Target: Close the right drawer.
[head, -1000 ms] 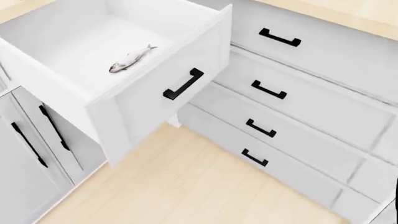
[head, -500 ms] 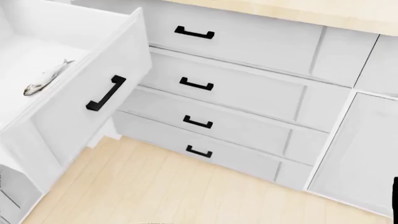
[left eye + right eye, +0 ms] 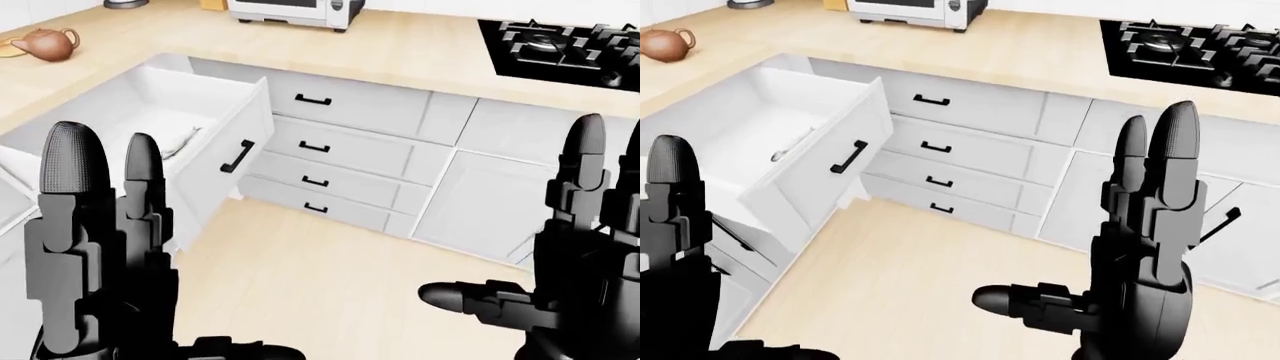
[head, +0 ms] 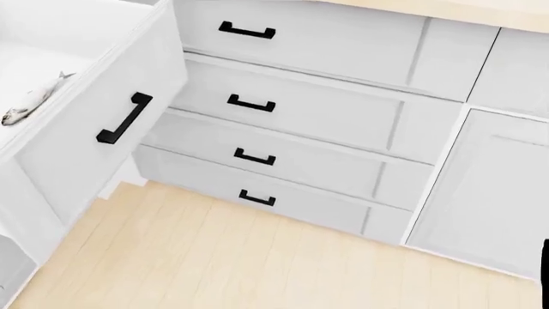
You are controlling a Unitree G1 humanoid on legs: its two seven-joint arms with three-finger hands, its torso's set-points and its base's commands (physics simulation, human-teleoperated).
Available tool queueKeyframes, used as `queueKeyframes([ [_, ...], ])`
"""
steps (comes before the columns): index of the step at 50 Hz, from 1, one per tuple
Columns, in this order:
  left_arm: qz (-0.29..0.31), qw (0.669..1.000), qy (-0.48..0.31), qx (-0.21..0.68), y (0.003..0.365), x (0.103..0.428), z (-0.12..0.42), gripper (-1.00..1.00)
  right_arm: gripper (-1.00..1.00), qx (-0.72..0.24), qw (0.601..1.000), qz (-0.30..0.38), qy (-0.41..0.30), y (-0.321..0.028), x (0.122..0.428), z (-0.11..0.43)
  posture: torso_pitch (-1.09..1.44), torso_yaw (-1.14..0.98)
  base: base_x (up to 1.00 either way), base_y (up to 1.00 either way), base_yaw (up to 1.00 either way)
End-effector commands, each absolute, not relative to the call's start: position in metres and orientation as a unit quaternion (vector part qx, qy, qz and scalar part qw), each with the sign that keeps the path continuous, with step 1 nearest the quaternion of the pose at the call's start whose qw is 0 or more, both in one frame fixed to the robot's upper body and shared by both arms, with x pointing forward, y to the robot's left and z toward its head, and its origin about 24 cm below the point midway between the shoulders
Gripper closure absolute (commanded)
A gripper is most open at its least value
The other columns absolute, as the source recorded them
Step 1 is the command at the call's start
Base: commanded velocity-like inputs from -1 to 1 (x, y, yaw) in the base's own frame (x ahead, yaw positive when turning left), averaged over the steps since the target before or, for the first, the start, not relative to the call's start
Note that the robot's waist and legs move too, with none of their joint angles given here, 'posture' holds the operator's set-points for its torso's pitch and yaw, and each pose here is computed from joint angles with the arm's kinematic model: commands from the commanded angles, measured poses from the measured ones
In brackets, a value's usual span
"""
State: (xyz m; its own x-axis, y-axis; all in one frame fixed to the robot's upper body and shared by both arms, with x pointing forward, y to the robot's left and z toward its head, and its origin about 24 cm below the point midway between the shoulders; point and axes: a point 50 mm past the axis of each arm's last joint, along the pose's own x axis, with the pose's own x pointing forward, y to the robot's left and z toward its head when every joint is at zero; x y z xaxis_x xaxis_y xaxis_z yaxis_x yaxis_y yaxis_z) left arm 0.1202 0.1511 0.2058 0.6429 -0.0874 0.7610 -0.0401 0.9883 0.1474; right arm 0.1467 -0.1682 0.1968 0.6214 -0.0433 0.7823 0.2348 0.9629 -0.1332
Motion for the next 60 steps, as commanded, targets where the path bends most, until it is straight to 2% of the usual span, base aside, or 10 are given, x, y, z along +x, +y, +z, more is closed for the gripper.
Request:
queueKeyframes([
  [1, -0.012, 0.891, -0.447, 0.076, 0.1505, 0.114, 0.2132, -1.0, -1.0, -0.116, 0.879, -0.078, -0.455, -0.1662, 0.1407, 0.2049, 0.0, 0.0, 0.0, 0.0, 0.0],
  [60, -0.015, 0.892, -0.446, 0.077, 0.1501, 0.1137, 0.2128, -1.0, -1.0, -0.117, 0.882, -0.077, -0.449, -0.1667, 0.1412, 0.2035, 0.0, 0.0, 0.0, 0.14, 0.0],
])
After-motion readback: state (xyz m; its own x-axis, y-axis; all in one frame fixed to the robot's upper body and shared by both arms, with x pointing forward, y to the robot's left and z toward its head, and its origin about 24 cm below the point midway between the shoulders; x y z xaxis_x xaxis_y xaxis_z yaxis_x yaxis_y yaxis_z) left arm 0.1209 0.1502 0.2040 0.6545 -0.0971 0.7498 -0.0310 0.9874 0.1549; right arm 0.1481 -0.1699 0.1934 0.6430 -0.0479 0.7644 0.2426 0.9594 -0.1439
